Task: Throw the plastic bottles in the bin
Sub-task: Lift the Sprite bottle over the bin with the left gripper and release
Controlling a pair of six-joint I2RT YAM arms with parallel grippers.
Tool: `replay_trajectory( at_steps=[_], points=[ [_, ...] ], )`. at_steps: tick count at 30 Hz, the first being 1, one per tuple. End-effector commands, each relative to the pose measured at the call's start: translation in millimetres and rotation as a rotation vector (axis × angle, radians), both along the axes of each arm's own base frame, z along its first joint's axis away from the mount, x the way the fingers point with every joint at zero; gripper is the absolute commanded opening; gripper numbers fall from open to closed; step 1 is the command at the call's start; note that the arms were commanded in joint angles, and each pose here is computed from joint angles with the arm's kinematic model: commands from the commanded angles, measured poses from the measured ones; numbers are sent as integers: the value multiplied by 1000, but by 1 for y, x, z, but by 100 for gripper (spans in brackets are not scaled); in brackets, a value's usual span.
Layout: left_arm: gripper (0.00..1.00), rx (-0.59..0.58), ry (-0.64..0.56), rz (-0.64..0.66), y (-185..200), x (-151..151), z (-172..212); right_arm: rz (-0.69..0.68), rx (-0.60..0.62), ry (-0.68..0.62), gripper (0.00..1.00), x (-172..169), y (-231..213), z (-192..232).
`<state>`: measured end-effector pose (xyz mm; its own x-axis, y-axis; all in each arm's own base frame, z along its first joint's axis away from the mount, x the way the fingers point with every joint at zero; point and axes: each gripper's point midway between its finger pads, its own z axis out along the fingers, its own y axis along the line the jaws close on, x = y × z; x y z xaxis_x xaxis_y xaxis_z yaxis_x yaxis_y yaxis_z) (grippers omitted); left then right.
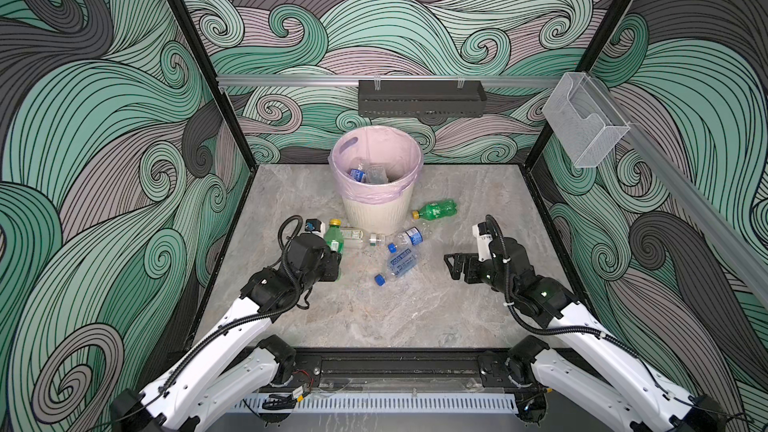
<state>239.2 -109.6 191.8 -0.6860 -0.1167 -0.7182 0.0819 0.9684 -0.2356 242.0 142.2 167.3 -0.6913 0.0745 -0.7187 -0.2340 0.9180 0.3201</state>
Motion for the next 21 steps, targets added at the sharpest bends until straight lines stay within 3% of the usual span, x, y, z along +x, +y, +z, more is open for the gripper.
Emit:
replay_trajectory(
  at_steps=[1, 6, 9, 14, 16, 18, 19, 21],
  points=[
    [32, 19, -95, 90, 23, -2, 45, -5, 29, 17, 100, 0, 2, -6],
    [34, 38, -208, 93, 26, 9, 124, 6, 39, 24, 100, 0, 6, -8],
    [37, 48, -294, 52, 7, 37, 181, 21, 34, 34, 100, 0, 8, -11],
    [37, 2, -390, -66, -55, 108, 257, 60, 42, 71, 100, -4, 15, -18],
    [52, -10, -390, -98, -77, 144, 273, 76, 56, 93, 100, -8, 18, -22],
    [83, -28, -354, -143, -95, 161, 277, 87, 62, 115, 100, -14, 19, -26],
    [91, -32, -332, -168, -104, 166, 275, 89, 59, 123, 100, -17, 17, -27],
    [93, -39, -302, -195, -112, 169, 265, 80, 49, 122, 100, -21, 12, -29]
  ],
)
